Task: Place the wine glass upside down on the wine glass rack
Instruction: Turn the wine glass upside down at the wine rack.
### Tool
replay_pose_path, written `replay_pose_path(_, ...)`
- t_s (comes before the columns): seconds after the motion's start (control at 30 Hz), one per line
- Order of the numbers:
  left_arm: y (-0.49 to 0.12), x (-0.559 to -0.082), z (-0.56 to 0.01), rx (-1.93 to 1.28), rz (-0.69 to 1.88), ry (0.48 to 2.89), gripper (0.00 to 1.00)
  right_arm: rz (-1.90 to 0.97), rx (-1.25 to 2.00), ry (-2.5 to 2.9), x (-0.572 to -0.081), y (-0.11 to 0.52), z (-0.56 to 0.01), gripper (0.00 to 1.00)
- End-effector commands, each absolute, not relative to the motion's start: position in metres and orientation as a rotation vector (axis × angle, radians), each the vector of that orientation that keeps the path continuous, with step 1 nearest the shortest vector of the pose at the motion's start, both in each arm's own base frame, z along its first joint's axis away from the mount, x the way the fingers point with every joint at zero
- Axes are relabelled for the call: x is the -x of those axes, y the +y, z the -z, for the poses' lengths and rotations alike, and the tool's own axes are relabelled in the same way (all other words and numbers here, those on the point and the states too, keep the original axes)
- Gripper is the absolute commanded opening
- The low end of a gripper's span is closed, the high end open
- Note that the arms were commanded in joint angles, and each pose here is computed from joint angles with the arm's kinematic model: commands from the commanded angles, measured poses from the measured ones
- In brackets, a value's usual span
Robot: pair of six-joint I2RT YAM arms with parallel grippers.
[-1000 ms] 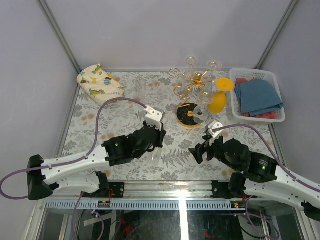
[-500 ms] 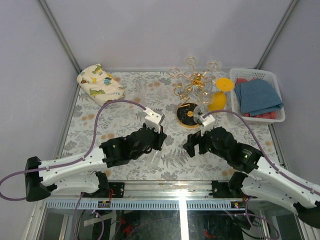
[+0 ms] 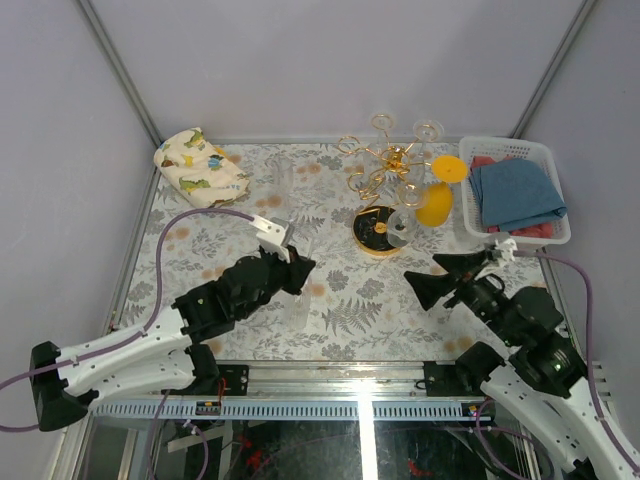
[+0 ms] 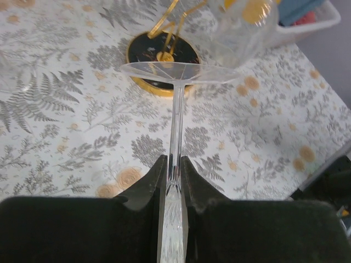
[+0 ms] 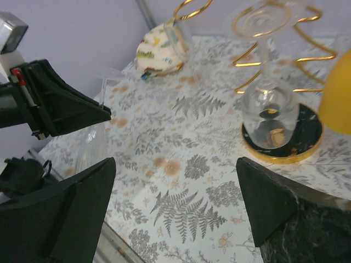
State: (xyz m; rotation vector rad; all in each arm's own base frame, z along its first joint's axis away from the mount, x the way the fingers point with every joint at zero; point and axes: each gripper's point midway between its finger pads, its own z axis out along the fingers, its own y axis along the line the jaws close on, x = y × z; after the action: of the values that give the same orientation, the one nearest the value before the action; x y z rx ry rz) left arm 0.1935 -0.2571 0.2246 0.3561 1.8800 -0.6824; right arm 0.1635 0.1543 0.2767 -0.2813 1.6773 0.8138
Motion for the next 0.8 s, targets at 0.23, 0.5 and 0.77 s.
replay_pose_path(0.23, -0.251, -0.244, -0.299, -0.284, 0.714, 1.51, 0.0, -0.671, 0.21, 1.639, -0.16, 0.118, -0.281, 0.99)
replay_pose_path(0.5, -0.241, -0.282, -0.333, -0.287, 0.678, 1.405, 0.0, -0.644, 0.226, 1.66, -0.156, 0.113, -0.271, 0.99)
replay_pose_path(0.77, -0.244, -0.304, -0.346, -0.345, 0.64, 1.298, 0.0, -0.62, 0.222, 1.644, -0.157, 0.109, -0.275, 0.99)
